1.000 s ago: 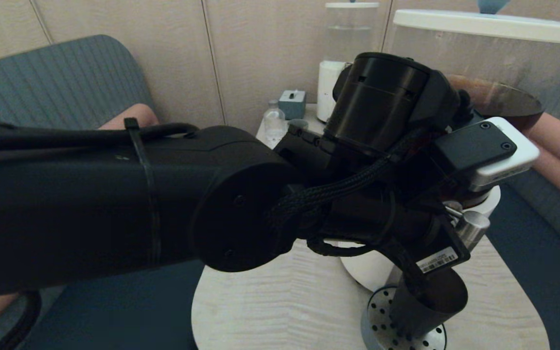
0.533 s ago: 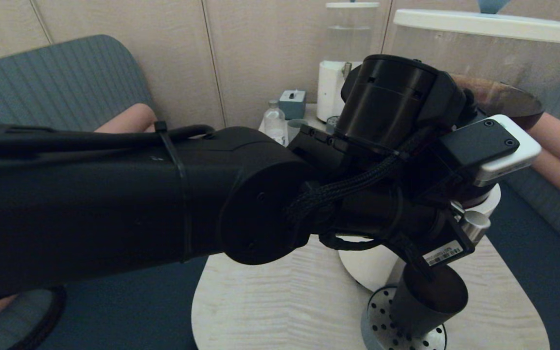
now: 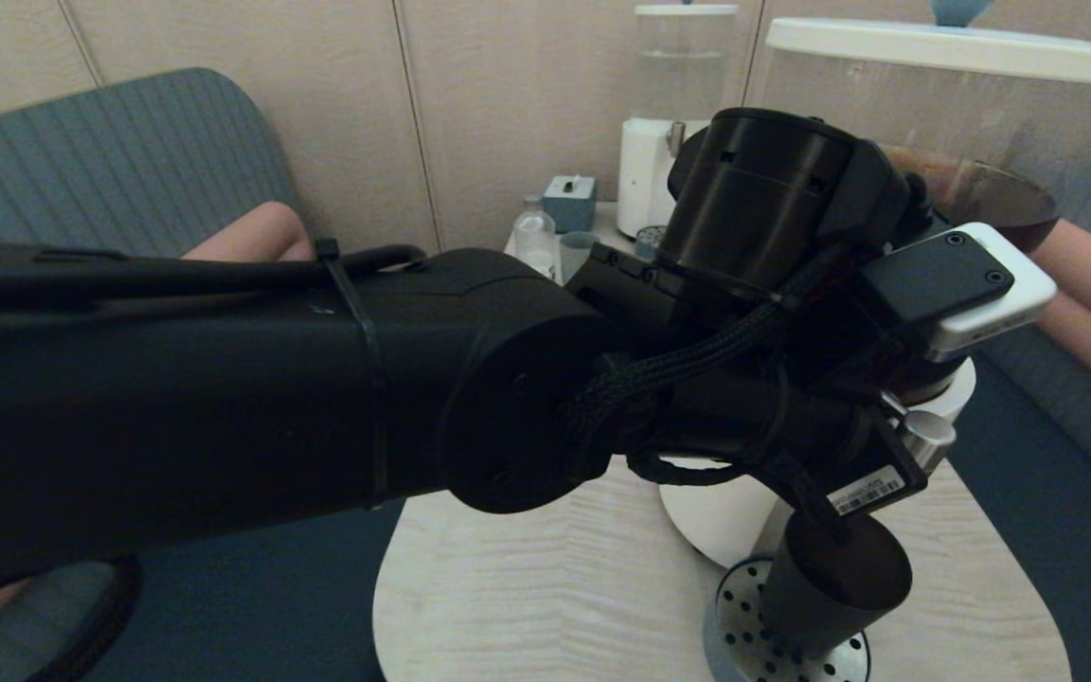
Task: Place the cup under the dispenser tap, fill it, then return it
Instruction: Turn off the faucet
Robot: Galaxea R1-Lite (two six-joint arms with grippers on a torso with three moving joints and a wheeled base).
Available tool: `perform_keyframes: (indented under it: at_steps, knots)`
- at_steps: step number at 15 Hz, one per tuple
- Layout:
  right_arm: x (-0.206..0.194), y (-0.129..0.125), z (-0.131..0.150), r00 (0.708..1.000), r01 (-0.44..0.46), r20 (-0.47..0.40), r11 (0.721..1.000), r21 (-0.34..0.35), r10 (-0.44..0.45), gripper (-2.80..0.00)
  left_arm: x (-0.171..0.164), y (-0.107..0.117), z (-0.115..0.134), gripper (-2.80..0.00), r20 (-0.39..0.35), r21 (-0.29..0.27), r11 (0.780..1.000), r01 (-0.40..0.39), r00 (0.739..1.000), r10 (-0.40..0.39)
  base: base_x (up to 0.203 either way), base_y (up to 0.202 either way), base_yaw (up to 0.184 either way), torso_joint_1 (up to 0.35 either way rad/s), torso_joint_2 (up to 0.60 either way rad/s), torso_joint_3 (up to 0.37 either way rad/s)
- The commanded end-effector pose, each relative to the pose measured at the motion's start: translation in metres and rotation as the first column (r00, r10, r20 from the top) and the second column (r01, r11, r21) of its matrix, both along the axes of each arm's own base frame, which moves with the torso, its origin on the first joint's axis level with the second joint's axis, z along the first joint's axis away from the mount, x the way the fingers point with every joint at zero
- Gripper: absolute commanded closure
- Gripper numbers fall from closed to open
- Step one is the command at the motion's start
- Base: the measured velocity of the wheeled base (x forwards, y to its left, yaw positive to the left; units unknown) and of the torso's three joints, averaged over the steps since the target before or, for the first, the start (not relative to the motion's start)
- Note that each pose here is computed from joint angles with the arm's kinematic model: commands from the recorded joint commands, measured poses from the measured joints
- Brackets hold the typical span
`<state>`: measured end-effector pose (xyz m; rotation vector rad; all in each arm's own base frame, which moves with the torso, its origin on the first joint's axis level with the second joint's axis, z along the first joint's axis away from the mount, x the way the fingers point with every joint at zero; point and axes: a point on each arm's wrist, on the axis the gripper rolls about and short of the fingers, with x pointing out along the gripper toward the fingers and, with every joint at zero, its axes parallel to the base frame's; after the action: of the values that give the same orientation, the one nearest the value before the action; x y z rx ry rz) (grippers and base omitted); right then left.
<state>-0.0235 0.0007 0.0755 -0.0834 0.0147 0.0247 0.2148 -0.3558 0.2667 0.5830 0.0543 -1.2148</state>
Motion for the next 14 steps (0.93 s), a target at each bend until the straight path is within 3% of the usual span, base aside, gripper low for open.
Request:
perform_keyframes:
  at_steps: [1,9,14]
  knots:
    - [0.0,0.0,0.0,1.0,-0.001,0.001,1.0,-0.001,0.001,0.0,0.0,-0.001,0.002,0.0,0.009,-0.011,1.0,0.002,1.0,-0.002,0.0,0.0,0.0,0.0,0.0,0.0]
    - [0.0,0.0,0.0,1.0,-0.001,0.0,1.0,-0.001,0.001,0.0,0.0,-0.001,0.001,0.0,0.008,-0.011,1.0,0.003,1.0,-0.003,0.0,0.0,0.0,0.0,0.0,0.0]
    - [0.0,0.0,0.0,1.0,-0.001,0.0,1.0,-0.001,0.001,0.0,-0.01,0.017,-0.001,0.0,-0.025,0.025,1.0,-0.014,1.0,0.015,0.0,0.0,0.0,0.0,0.0,0.0]
